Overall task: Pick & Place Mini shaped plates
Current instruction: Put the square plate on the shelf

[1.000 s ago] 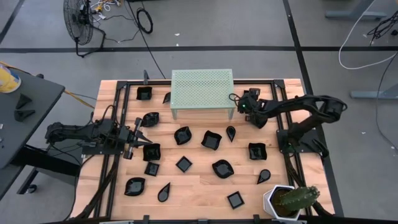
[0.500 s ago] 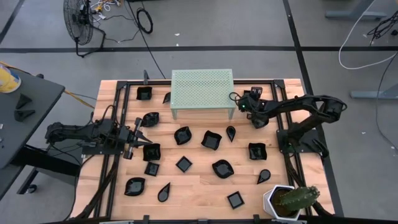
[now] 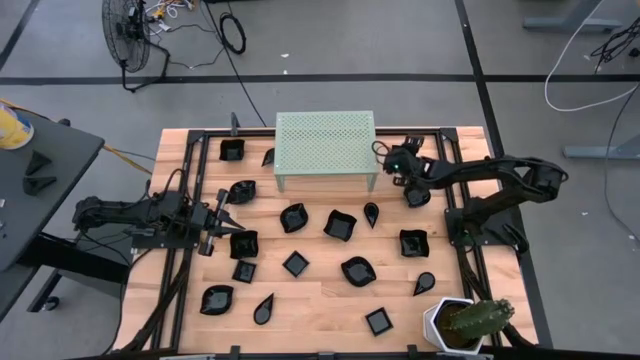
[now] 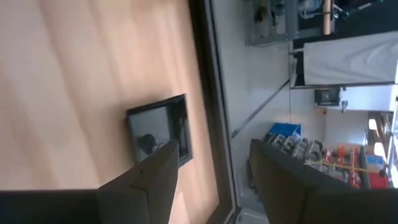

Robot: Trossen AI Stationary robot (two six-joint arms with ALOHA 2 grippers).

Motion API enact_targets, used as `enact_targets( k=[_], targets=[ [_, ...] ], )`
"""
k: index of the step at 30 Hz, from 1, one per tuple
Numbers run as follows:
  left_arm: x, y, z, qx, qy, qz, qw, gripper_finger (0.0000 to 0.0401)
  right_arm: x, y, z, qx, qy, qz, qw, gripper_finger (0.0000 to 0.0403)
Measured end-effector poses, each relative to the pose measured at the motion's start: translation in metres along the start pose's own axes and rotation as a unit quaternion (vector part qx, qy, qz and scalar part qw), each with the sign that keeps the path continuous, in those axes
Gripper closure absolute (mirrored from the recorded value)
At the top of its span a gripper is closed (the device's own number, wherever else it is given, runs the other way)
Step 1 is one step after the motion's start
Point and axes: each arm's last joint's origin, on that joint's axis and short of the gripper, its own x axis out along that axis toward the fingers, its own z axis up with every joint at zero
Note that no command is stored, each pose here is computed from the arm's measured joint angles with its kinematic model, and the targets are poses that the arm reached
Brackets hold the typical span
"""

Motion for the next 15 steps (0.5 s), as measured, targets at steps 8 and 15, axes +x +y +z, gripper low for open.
enact_targets(
  k=[8,15],
  targets=[
    [0.000,0.000,0.000,0.000,0.000,0.000,1.000,0.0378,0.004,-0.002,0.003,0.024,-0.009,-0.019,0.999,0.0202],
    [0.000,0.000,0.000,0.000,0.000,0.000,1.000,0.0378,0.014,0.009,0.002,0.010,0.019,-0.031,0.999,0.0202]
  ],
)
